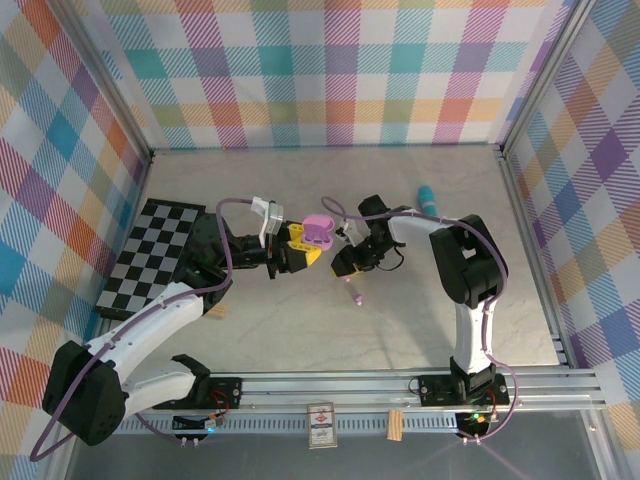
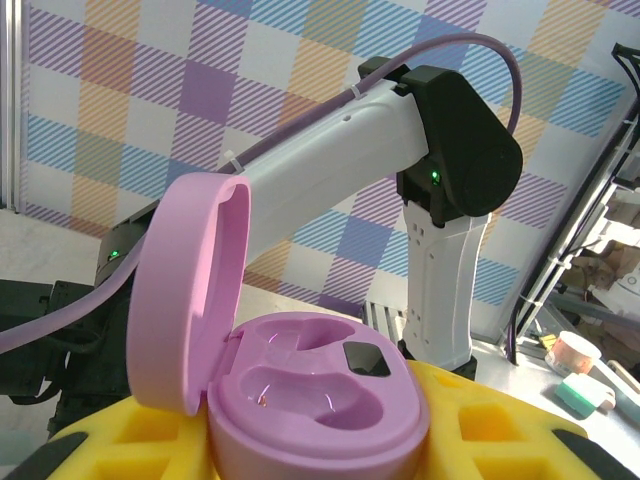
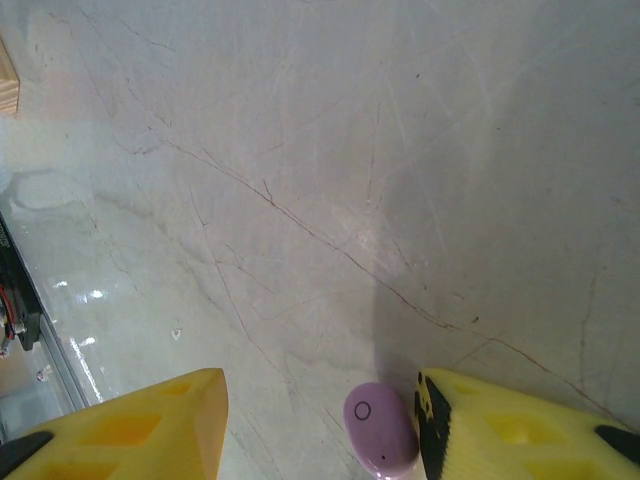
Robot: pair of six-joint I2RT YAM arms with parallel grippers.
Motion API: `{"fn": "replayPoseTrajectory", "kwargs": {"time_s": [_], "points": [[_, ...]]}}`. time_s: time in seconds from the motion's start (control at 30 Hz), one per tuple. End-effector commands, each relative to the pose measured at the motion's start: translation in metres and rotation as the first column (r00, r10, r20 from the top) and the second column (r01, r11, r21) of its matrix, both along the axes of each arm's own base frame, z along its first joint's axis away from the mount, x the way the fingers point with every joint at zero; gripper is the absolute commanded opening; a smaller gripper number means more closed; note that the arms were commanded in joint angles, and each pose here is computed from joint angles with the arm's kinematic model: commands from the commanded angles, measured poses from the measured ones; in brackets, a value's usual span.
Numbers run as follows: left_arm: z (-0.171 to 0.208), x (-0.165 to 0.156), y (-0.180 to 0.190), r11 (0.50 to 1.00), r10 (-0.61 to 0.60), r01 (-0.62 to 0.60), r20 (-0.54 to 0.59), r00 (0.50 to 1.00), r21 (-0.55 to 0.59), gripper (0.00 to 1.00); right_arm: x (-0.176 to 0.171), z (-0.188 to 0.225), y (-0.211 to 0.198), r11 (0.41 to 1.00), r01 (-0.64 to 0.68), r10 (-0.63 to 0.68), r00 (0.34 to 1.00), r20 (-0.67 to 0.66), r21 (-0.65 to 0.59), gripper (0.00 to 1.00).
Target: Insert the wireless bluetooth earbuds into the charging case
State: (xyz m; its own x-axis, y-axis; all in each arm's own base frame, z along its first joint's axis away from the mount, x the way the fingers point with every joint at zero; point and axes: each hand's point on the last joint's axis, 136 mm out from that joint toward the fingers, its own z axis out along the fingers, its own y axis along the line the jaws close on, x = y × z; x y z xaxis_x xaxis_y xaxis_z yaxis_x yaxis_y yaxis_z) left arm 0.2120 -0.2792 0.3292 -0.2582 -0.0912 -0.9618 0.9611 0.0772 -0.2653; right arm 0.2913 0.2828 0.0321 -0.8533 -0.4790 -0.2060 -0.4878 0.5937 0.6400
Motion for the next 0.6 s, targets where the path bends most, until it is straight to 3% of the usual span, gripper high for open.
{"fn": "replayPoseTrajectory", "kwargs": {"time_s": [0.0, 0.2, 0.57], "points": [[0.010, -0.006, 0.003, 1.000, -0.018, 0.018, 0.054, 0.998, -0.015, 0.30, -0.009, -0.004, -0.005, 0.999, -0.025, 0.025, 1.000, -0.007, -0.036, 0.53], [0.010, -0.006, 0.003, 1.000, -0.016, 0.016, 0.053, 0.998, -0.012, 0.30, -0.003, -0.009, -0.007, 0.996, -0.050, 0.052, 0.998, 0.033, -0.067, 0.49], [0.010, -0.006, 0.004, 1.000, -0.009, 0.009, 0.051, 0.999, -0.009, 0.30, 0.005, -0.014, -0.012, 0.992, -0.024, 0.032, 0.998, 0.063, -0.122, 0.28]]}}
